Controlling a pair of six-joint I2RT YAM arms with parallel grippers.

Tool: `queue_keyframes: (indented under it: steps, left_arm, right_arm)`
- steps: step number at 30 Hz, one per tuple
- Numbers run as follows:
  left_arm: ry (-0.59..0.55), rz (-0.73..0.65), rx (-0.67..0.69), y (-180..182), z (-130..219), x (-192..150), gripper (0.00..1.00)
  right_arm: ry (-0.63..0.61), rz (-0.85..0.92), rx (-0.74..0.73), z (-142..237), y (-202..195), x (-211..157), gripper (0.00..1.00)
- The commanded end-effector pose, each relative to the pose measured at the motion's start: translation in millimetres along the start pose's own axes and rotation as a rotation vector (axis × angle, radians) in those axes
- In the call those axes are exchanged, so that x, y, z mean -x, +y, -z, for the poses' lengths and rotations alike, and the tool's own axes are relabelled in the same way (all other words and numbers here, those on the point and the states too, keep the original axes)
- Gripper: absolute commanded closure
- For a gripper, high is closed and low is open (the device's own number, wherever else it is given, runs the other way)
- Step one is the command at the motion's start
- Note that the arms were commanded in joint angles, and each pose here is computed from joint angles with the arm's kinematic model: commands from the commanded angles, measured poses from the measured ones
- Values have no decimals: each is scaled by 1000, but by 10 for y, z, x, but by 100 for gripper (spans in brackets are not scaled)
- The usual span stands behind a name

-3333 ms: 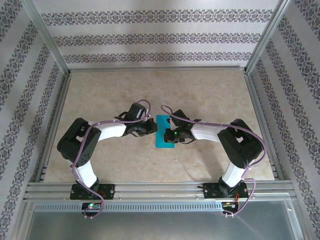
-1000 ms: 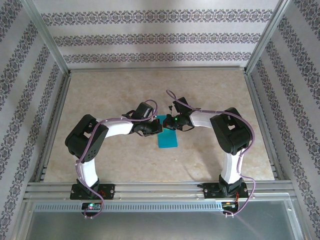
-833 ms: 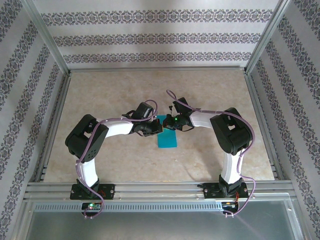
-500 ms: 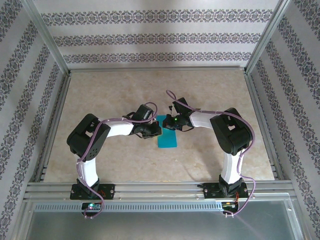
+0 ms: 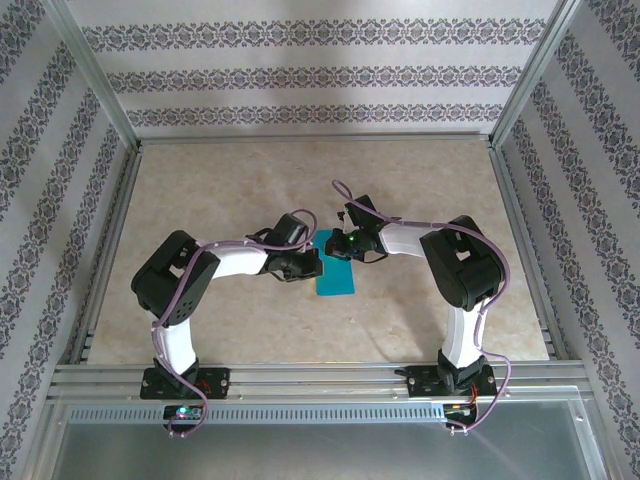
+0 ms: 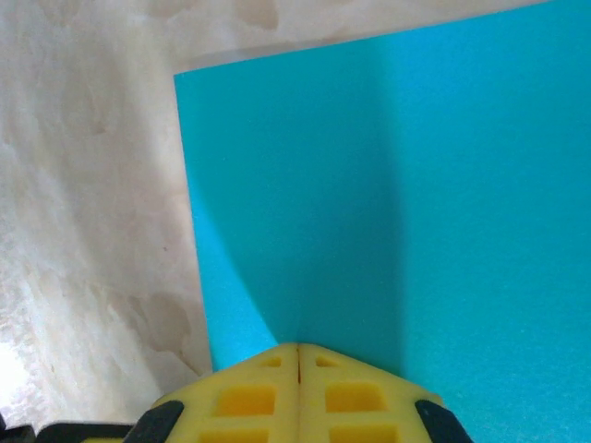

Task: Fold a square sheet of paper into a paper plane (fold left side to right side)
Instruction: First fold the square sheet of paper in half at the center of the table.

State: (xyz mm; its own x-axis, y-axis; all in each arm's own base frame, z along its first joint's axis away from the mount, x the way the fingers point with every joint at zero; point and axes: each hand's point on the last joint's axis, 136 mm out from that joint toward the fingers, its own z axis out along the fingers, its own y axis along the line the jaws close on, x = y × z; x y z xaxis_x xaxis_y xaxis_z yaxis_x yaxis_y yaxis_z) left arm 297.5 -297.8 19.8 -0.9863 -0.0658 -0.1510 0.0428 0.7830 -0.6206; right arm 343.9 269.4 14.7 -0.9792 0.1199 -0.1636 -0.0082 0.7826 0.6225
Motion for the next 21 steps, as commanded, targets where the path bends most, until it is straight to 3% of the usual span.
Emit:
queue_keyframes:
  steps: [1,21]
  left_arm:
    - [127,-20,99,185,42,-447,96]
    - [212,-20,109,213,78,-942,95]
  right_arm:
    - [50,-72,-192,-107,-520,-265,100]
    - [51,-81,-188,-111,-521,-264,100]
